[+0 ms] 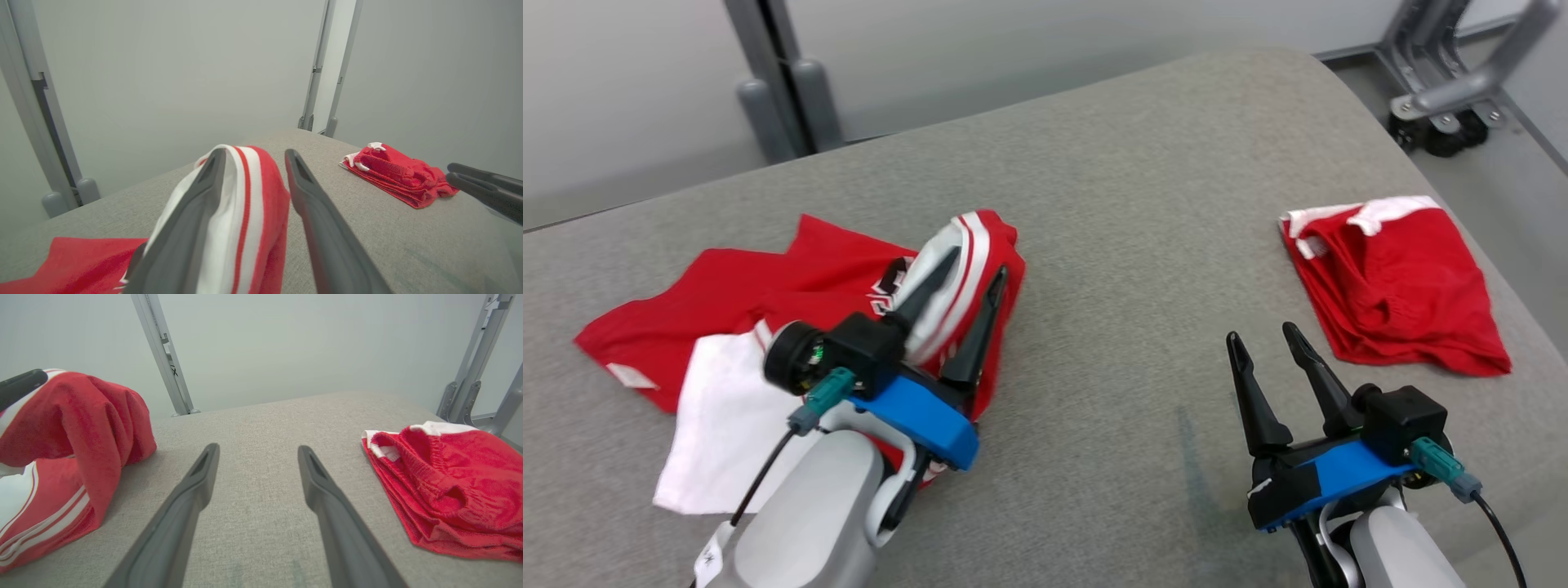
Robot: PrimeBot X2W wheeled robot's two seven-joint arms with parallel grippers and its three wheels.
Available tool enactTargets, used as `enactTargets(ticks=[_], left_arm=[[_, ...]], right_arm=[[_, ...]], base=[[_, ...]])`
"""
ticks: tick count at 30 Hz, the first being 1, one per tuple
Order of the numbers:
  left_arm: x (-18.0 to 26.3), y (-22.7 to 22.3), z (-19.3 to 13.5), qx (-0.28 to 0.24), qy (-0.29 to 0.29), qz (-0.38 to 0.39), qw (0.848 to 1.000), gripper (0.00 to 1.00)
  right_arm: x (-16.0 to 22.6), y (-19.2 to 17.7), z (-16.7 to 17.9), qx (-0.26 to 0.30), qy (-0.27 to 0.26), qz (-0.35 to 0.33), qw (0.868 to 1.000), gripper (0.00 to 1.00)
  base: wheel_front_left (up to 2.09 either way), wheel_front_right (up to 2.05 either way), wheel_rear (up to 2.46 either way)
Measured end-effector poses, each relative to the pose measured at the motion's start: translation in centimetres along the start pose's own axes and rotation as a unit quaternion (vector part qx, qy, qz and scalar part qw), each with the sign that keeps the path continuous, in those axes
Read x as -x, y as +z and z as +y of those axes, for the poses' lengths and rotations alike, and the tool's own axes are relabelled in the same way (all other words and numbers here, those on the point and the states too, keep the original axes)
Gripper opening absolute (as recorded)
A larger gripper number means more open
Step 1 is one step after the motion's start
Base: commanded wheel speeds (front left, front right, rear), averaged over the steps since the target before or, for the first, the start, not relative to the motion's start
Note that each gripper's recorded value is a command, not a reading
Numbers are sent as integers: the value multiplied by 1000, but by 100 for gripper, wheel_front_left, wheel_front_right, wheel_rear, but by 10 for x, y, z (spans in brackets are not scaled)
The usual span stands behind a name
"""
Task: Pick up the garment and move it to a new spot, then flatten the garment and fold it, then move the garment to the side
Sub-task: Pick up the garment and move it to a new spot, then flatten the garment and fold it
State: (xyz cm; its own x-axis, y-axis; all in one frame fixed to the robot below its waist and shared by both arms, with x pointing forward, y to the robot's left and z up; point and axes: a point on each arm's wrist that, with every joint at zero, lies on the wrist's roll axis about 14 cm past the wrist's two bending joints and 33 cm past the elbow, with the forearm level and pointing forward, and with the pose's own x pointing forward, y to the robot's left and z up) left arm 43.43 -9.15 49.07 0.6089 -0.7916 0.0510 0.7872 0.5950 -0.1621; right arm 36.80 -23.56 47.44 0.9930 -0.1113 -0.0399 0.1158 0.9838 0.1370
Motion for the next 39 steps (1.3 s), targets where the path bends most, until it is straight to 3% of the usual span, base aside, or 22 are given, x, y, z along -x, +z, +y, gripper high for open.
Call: enactTargets(ticks=[8, 12, 20, 29, 39], left_arm=[[55, 2, 65, -15, 129, 10, 991, 100], [107, 11, 103, -17, 232, 0, 973, 100], [190, 2, 125, -12, 358, 6, 934, 100], [246, -14, 119, -9, 420, 20, 907, 100], [252, -22, 114, 1, 423, 25, 906, 100]], right_arm=[[-15, 1, 34, -7, 50, -4, 999, 100], [-23, 3, 58, -9, 84, -8, 996, 100], [-21, 5, 83, -13, 119, -9, 993, 100], [-14, 0, 90, -17, 127, -1, 992, 100], [-13, -13, 102, -5, 148, 18, 989, 100]], base=[[0, 0, 0], [0, 0, 0], [0, 0, 0], [0, 0, 0], [0, 0, 0]])
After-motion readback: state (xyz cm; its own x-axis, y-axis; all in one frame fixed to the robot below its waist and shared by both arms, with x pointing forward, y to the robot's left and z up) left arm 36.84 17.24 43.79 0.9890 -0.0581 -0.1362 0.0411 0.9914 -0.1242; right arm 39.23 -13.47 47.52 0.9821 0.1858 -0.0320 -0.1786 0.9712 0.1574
